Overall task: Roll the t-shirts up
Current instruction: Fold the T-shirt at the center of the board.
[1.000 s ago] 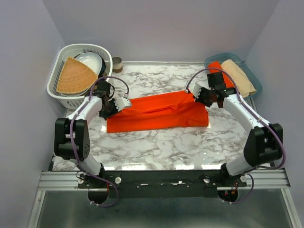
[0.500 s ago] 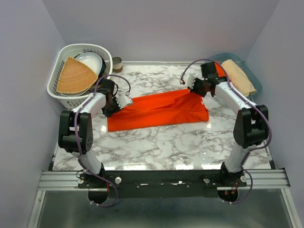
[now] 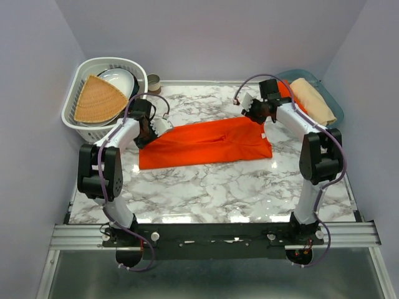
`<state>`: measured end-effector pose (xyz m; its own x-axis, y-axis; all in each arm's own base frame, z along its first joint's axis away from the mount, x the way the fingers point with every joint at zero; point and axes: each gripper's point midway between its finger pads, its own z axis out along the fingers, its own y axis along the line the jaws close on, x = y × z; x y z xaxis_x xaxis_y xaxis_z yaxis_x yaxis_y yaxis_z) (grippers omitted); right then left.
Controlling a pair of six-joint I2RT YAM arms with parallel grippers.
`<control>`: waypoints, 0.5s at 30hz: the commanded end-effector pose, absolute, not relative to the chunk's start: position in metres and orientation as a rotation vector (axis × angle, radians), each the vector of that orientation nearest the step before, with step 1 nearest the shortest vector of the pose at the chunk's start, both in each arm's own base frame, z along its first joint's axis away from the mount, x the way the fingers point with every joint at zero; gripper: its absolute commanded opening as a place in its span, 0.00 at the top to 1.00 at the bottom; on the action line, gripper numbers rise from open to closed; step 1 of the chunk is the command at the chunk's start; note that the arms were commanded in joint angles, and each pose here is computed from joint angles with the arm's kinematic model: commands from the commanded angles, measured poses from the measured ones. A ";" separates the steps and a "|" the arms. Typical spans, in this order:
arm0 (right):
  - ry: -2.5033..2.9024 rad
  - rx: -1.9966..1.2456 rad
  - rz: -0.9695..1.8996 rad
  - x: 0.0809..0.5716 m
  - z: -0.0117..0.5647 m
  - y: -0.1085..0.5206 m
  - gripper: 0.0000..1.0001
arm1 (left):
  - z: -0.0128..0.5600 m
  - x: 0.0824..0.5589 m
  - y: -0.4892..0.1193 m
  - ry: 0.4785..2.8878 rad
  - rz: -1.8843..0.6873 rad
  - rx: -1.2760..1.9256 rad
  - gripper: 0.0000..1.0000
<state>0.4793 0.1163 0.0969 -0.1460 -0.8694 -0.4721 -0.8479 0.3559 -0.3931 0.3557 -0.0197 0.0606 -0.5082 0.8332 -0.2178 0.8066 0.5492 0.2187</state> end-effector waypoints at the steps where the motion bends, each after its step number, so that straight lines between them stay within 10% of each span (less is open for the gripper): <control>1: 1.942 -1.190 -0.131 0.510 0.167 0.114 0.54 | 0.099 0.383 -0.021 2.433 0.255 1.240 0.79; 15: 2.255 -1.394 0.154 0.360 0.096 0.071 0.46 | 0.091 0.321 -0.034 2.435 0.161 1.288 0.71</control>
<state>0.4162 0.0886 0.1331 -0.2727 -0.8097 -0.5196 -0.8066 0.4868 -0.3352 0.3416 -0.0243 0.0905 -0.5144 0.8198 -0.2517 0.7585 0.5719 0.3125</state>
